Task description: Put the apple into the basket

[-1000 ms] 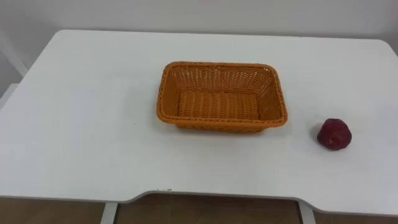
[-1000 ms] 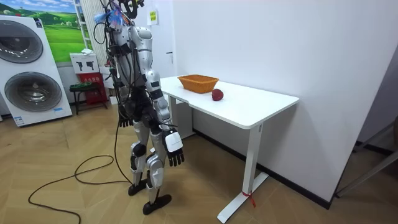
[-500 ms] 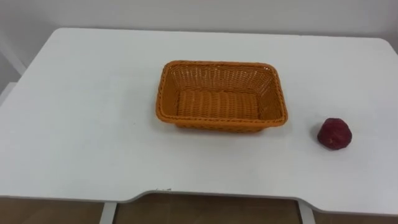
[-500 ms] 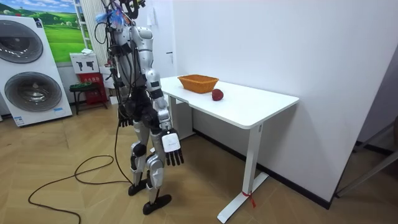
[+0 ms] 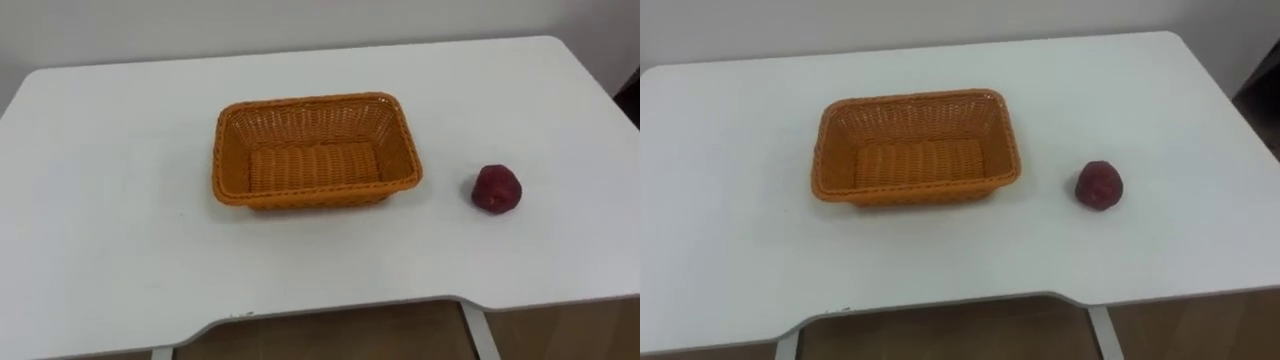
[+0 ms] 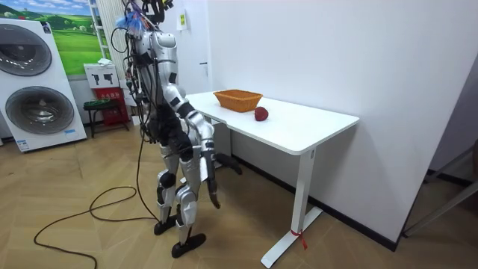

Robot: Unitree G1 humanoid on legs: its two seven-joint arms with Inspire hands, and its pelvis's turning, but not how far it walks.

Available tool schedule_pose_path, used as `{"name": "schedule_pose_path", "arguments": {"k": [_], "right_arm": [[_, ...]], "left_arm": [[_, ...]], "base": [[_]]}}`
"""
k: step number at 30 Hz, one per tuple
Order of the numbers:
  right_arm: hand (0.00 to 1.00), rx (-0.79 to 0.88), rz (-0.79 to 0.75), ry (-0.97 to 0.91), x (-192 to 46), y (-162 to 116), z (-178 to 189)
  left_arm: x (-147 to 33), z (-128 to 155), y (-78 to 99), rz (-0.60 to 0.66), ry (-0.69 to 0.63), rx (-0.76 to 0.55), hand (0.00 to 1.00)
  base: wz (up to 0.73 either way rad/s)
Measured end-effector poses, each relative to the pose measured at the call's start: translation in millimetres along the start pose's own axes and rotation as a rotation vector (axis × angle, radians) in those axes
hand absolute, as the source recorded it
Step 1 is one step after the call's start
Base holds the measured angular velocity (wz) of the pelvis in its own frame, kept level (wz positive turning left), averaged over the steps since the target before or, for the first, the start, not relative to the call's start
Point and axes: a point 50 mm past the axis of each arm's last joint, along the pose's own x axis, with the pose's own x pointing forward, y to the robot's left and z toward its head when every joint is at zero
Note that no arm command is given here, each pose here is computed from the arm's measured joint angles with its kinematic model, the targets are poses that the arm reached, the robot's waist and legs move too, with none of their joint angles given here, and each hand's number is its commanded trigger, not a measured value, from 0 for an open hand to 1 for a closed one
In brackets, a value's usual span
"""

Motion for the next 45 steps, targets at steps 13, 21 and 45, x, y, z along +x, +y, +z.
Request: {"name": "schedule_pose_path", "arguments": {"k": [13, 21, 45], "right_arm": [[0.0, 0.009, 0.319, -0.952, -131.3, 77.1, 88.3], [0.0, -0.165, 0.628, -1.11, -172.4, 96.2, 59.8], [0.0, -0.6, 1.082, -1.18, -195.4, 99.8, -4.0]], "left_arm": [[-2.4, 7.5, -14.0, -0.031, -0.079, 0.139, 0.0], [-3.5, 9.6, -19.4, -0.058, -0.103, 0.175, 0.0], [-3.7, 8.8, -25.4, -0.143, -0.1, 0.17, 0.0]], "base": [[0.03], [-0.01], [0.0]]}}
